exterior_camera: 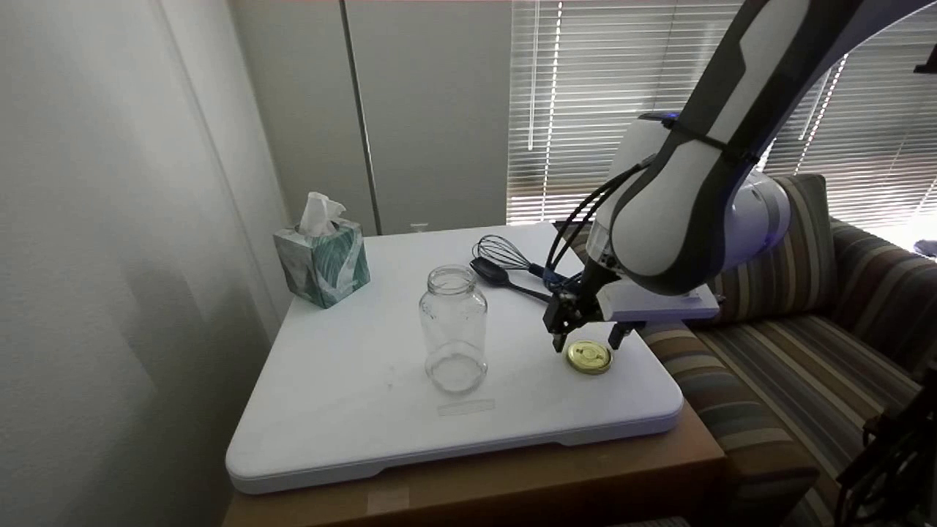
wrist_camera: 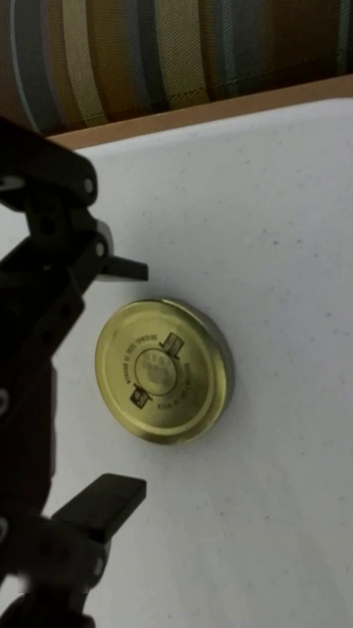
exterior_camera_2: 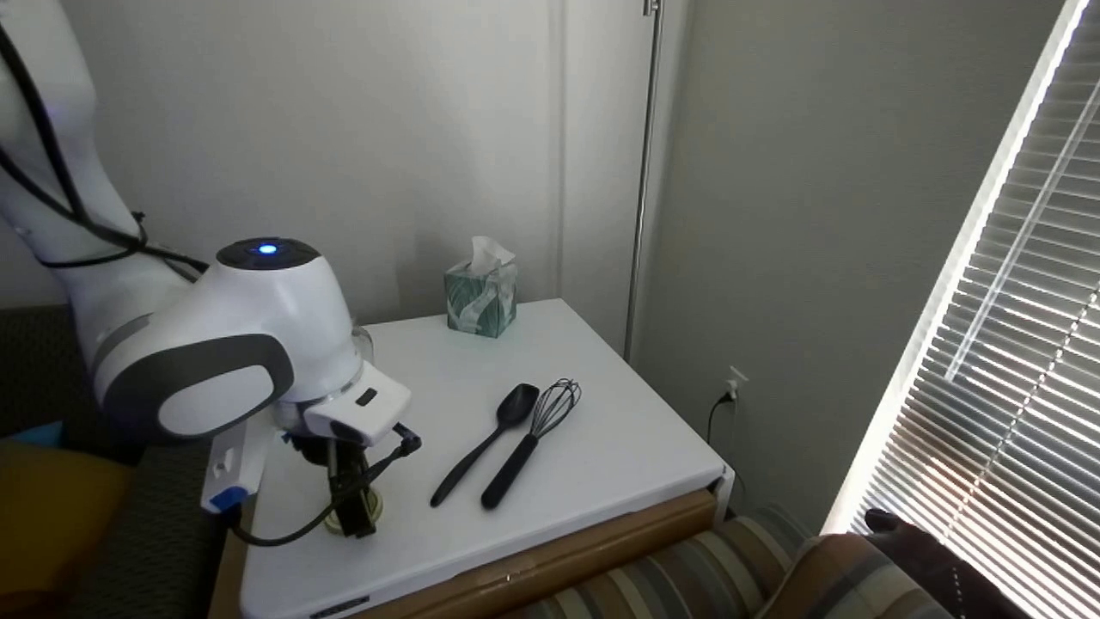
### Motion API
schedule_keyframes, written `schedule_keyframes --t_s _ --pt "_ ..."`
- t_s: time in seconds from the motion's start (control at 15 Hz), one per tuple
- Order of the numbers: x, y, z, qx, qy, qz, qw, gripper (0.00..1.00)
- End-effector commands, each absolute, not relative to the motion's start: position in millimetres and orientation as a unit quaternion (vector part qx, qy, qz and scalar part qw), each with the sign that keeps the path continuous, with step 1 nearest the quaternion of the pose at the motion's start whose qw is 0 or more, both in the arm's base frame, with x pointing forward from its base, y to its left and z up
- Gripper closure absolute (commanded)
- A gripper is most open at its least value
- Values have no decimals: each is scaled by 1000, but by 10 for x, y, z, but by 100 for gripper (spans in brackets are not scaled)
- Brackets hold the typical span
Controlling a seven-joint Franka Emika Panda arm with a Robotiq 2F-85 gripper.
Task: Place the lid of the jar on the table
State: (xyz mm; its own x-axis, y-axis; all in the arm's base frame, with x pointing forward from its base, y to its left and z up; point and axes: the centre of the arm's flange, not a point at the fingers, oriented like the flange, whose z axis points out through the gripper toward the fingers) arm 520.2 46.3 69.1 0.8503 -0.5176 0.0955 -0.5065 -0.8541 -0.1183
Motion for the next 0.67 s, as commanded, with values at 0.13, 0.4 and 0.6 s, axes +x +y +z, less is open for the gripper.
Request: schedule_keyframes --t_s 0.13,0.4,0.6 --pt "5215 393 1532 -962 239 -124 46 0" --pt "5382 542 2428 -980 132 -142 50 0" --pt "5494 728 3192 -984 65 -156 64 0"
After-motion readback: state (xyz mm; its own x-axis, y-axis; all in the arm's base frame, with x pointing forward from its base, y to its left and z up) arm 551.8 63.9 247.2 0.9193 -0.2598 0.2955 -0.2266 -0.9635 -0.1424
